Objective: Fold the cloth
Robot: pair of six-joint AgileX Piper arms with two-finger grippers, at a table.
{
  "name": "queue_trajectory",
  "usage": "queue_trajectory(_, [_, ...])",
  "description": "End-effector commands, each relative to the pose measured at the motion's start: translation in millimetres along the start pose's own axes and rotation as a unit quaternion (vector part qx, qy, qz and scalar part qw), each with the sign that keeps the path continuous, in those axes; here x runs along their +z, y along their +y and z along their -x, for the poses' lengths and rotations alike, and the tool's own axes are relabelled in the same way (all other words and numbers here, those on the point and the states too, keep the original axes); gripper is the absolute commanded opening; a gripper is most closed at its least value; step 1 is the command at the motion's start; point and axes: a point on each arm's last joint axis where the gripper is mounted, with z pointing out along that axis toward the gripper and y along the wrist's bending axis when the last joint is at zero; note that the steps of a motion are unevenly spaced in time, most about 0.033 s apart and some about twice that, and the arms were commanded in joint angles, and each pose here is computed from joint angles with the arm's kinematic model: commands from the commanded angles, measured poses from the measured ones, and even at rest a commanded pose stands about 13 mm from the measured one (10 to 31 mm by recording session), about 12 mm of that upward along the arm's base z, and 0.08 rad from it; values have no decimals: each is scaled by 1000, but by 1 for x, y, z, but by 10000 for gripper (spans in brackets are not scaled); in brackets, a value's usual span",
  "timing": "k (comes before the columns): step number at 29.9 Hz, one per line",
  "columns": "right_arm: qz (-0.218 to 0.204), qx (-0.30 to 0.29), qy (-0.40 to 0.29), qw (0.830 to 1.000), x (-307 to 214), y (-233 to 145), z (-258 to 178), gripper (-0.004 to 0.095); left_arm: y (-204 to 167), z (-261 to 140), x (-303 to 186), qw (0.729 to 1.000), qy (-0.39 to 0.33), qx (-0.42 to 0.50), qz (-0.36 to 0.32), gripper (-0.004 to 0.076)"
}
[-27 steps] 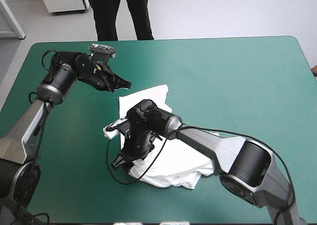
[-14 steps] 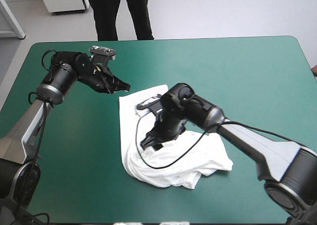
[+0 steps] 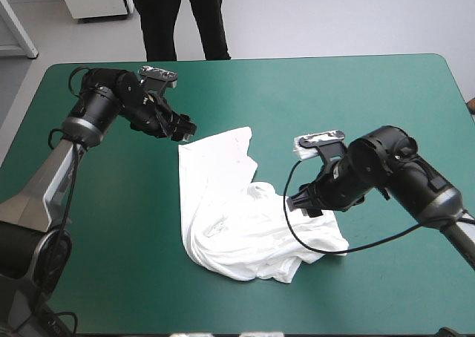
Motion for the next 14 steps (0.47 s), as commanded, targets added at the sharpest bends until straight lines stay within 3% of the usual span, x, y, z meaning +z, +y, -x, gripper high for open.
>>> queue_trajectory(1, [-2, 13, -23, 1000, -17, -9, -10, 542, 2, 12, -8, 1000, -14, -23, 8, 564])
queue_trajectory(7, [-49, 29, -28, 998, -19, -27, -24, 532, 5, 14, 23, 999, 43, -28, 2, 564])
queue_trajectory(14, [-62, 78, -31, 995, -22, -49, -45, 521, 10, 20, 59, 998, 49, -36, 5, 563])
